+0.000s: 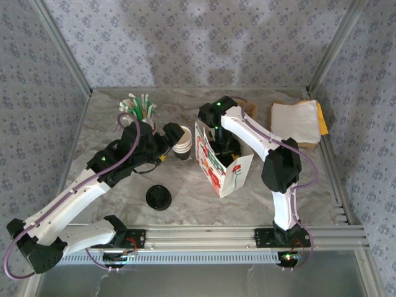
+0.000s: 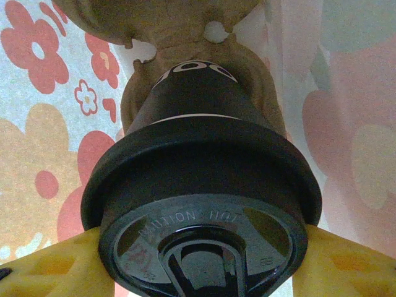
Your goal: Pack the takeout coffee
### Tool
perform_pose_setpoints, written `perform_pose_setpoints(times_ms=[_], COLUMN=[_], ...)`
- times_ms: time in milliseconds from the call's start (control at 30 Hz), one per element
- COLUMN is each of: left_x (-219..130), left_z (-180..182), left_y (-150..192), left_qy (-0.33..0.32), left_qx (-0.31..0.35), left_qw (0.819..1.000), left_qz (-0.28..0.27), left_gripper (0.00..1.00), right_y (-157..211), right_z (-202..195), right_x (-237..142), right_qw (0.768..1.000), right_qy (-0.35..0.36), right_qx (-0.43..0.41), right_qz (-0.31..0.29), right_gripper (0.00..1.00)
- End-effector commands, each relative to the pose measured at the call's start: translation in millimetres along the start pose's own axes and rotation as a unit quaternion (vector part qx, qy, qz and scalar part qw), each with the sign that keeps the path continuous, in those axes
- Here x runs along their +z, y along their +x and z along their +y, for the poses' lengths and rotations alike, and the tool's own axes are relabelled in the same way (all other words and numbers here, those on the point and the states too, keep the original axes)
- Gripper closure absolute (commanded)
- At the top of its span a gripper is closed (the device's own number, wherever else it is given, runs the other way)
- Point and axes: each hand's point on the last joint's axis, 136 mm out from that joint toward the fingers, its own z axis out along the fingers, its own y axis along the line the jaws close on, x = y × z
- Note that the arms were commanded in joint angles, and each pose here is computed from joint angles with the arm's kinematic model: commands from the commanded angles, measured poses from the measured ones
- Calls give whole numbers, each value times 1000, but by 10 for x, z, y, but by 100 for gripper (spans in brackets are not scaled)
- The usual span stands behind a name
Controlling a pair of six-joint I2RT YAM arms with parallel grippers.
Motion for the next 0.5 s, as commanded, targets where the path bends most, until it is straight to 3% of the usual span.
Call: perform_pose_setpoints(times_ms=[0, 467], left_x=[-93, -99], left_z=[-110, -113], left_y=[-37, -38], left_qy=[11, 12], left_qx=[5, 5], left_qw=[1000, 1000], left_qz=[-2, -2], left_gripper=[0, 0], right_y=[206, 194], right_z=[-84, -107], right_x=[129, 52], right_qw=[998, 998], right_qy=[21, 27], right_qx=[-3, -4], right_qz=[65, 53], right_gripper=[47, 45])
